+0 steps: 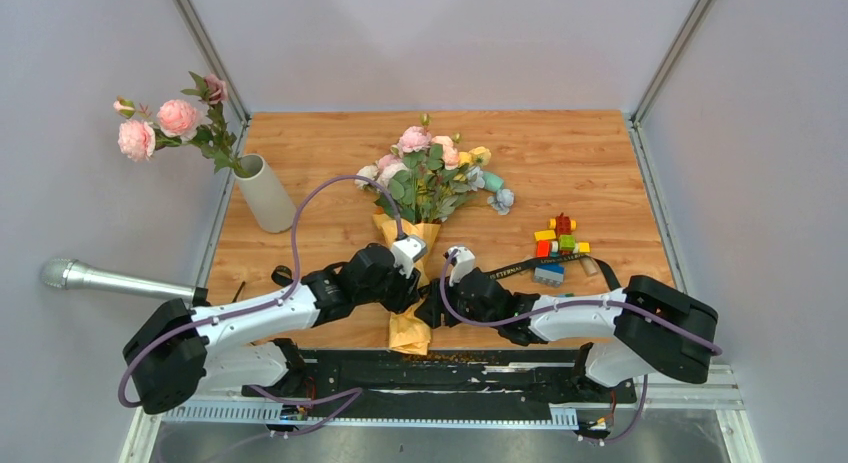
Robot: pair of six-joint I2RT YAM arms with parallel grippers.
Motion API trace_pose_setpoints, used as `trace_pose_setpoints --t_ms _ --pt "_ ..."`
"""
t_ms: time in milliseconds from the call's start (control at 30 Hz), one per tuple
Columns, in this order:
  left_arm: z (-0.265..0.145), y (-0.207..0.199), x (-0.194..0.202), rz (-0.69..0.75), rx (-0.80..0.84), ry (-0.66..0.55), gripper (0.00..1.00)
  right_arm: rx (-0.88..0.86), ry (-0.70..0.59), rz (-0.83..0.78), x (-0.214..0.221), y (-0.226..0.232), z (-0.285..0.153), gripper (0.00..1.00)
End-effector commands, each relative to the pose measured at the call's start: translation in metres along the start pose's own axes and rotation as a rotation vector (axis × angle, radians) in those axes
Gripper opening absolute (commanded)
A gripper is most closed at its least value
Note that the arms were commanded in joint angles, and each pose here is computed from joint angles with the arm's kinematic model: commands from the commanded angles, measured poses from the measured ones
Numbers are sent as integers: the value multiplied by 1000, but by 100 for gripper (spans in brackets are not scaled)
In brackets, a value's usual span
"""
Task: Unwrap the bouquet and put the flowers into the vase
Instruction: Untie the ribbon from the wrapping paper.
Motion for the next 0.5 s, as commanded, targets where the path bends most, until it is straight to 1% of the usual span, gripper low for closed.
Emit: trace_pose_setpoints --t_ms 0,133,267,467 --pt "3 -3 -17 60 -4 -43 43 -41 -47 28 -9 7 3 53" --pt "7 1 -16 75 -40 -23 40 -37 -38 30 -6 6 4 51" --pt "9 3 -15 82 -45 -18 42 -32 -30 32 -4 4 5 50" --pt "9 11 -16 102 -112 -28 43 -27 -21 34 -2 4 7 42"
Point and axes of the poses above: each gripper's point midway between its finger pads, its own z axis out along the fingers, its own y axis along the line the jaws close on, x = y × z, the point moved 7 cm from there along -z, back along the fingers, and after that the axes turned 14 degrees about -z, right-handed, at the moved point
